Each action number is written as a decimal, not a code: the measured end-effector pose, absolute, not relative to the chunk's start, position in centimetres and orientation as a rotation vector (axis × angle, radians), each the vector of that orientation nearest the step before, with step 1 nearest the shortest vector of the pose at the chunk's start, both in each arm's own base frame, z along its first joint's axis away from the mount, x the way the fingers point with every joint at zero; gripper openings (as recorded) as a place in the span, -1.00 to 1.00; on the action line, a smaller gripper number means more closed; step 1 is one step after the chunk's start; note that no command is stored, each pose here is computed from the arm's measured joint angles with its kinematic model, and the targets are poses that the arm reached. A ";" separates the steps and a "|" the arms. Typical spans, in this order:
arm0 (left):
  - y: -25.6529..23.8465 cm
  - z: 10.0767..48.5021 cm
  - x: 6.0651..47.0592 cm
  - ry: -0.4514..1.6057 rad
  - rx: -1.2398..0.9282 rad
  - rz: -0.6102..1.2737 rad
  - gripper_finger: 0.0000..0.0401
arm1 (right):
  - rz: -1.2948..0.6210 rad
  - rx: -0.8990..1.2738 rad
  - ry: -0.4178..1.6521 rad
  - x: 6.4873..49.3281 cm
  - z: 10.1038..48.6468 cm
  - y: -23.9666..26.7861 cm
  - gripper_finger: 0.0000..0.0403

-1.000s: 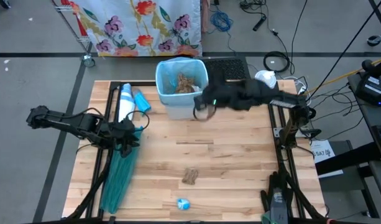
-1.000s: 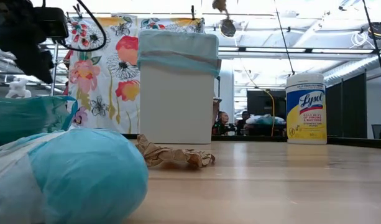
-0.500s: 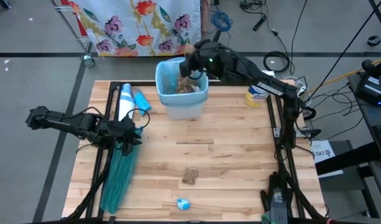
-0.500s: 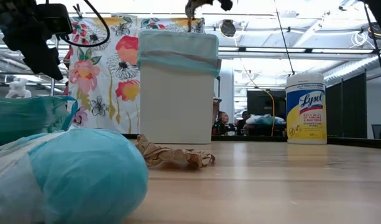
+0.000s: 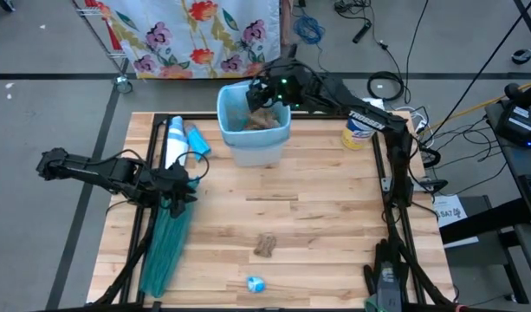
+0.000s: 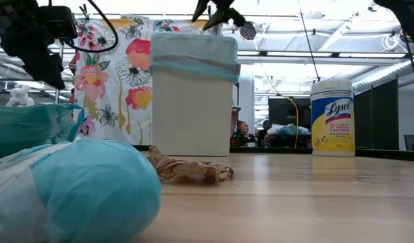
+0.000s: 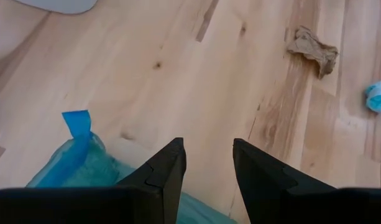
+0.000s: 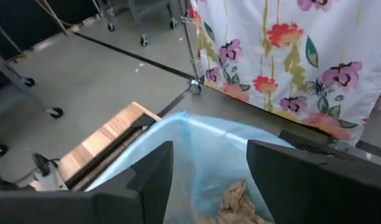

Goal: Place trash/remove bag and relplace
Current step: Put the brown napkin into the white trash bin, then put the blue plastic into the white trash bin

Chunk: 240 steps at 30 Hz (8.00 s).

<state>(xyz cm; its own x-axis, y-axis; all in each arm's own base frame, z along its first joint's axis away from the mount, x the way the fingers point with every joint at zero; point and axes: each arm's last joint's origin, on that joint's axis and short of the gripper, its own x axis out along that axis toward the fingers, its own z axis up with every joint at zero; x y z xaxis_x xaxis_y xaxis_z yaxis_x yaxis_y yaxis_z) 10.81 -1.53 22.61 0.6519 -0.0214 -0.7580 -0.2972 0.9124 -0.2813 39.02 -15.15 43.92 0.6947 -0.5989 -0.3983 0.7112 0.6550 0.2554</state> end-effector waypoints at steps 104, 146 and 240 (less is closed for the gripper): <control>-1.3 23.1 9.8 0.774 -0.650 0.278 -0.31 | -0.780 0.170 0.524 38.6 43.4 -3.1 -1.00; -0.9 23.1 9.9 0.714 -0.623 0.395 -0.31 | -0.652 0.414 0.701 37.8 41.8 -1.4 -0.16; -1.2 22.3 9.0 0.902 -0.614 0.293 -0.31 | -0.681 -0.029 0.689 39.5 41.5 -1.7 -0.98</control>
